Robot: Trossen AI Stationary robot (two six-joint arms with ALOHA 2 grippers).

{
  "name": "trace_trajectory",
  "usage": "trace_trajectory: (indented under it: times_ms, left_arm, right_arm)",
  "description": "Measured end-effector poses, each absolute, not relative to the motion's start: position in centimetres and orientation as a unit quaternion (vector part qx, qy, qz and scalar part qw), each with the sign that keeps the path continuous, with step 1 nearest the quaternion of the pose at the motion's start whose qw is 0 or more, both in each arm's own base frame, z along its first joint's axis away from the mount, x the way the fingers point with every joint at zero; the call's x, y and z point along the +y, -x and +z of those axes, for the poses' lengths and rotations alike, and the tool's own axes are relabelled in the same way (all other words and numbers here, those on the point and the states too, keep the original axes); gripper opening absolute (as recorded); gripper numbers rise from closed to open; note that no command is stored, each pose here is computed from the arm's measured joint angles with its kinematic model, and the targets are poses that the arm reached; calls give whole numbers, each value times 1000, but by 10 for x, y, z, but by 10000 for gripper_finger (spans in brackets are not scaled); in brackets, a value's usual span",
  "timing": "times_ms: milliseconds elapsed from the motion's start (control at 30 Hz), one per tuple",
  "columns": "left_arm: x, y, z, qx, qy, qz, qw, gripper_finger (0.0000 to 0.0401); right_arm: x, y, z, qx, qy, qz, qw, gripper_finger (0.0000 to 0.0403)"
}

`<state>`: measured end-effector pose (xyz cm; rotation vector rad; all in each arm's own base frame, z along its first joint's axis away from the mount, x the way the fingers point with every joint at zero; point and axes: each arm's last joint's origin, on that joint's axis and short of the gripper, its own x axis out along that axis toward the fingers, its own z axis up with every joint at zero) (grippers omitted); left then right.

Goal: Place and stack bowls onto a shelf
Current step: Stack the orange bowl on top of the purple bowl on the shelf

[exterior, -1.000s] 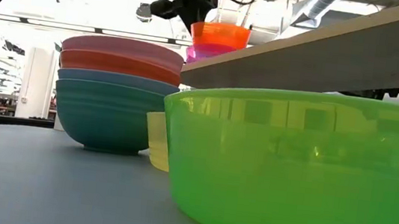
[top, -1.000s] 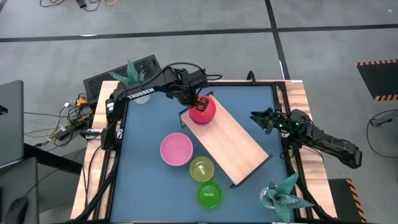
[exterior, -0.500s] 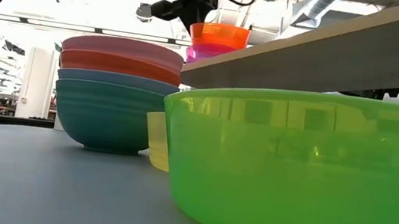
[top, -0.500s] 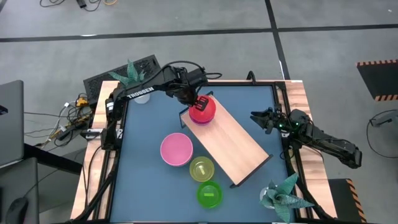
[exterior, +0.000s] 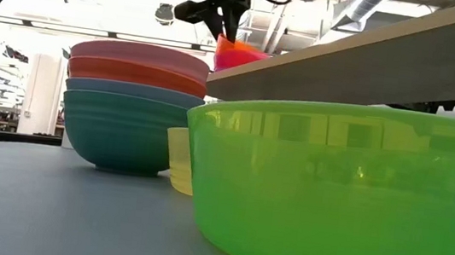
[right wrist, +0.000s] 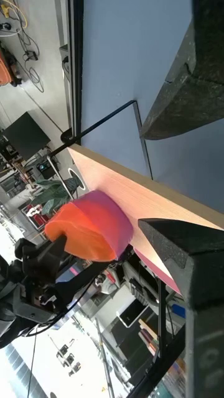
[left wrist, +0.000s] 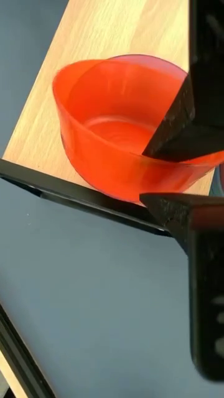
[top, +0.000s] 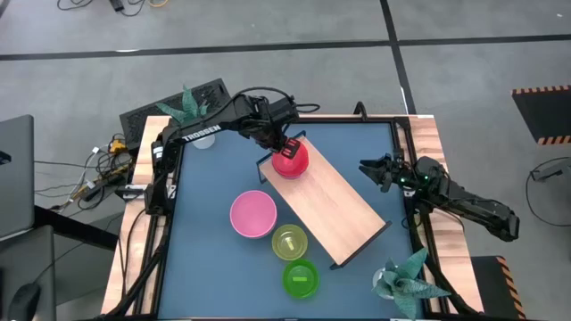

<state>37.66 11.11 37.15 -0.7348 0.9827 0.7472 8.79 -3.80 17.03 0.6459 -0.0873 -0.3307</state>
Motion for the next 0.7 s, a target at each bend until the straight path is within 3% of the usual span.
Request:
trace_trajectory:
  times_ms: [400, 700]
  left_arm:
    - [113, -376, 375, 454, 310, 324, 770, 151]
    - [120, -366, 409, 402, 314, 296, 808, 154]
  right_arm:
    - [-38, -88, 170, -43, -316, -162, 934, 245]
    - [-38, -88, 170, -43, -316, -162, 934, 245]
